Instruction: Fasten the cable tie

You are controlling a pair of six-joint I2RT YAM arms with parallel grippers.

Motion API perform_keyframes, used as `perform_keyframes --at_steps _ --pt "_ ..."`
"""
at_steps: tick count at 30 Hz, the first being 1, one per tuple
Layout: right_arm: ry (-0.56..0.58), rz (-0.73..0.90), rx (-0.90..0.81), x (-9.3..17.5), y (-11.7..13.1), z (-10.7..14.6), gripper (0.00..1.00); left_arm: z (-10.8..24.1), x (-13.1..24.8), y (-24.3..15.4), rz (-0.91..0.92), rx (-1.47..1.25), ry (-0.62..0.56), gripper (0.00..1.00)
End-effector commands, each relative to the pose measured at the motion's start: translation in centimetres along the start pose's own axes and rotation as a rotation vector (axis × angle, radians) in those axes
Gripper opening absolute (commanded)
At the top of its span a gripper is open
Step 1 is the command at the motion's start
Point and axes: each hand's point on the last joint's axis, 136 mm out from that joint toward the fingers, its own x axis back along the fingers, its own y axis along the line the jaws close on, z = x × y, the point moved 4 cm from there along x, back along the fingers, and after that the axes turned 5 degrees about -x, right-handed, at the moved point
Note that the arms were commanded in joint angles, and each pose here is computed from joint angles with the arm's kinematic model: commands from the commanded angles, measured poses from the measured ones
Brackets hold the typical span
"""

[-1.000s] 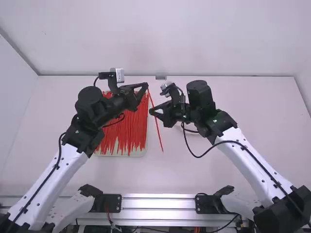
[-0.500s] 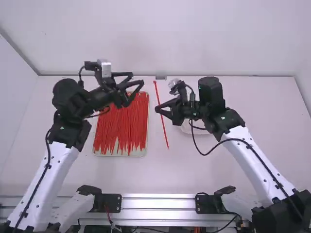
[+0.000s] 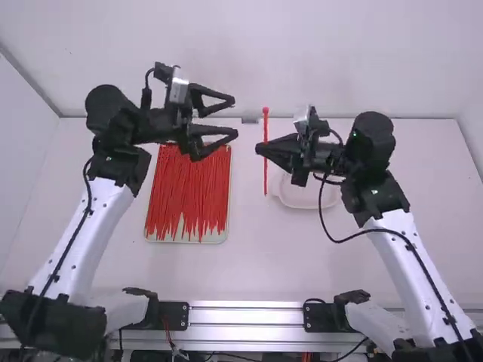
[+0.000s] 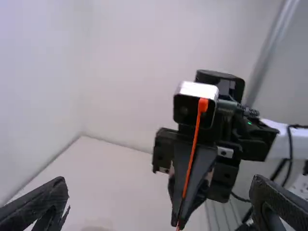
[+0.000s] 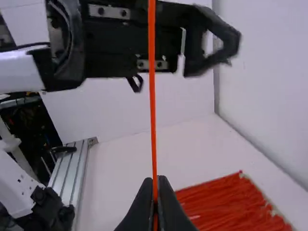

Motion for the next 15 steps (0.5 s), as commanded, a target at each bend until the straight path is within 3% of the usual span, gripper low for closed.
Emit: perform_keyframes --at_steps 1,7,12,15 --pt "-0.021 -0.073 0.072 0.3 1.5 -1.6 0.00 -1.4 -1.0 -1.8 0.105 -0.052 0.013 0.99" --pt "-0.023 -0.112 0.090 -0.3 1.7 -1.6 0.00 -2.2 -3.2 -2.4 0.189 -0.057 0.020 0.91" --pt "-0.021 -0.123 0.087 -0.6 1.9 -1.5 0.00 -2.6 -3.8 -3.0 0.207 -0.078 0.009 0.73" --pt "-0.021 -0.131 0.089 -0.7 2.1 -1.5 0.00 -2.6 -3.8 -3.1 0.210 -0.083 0.008 0.57"
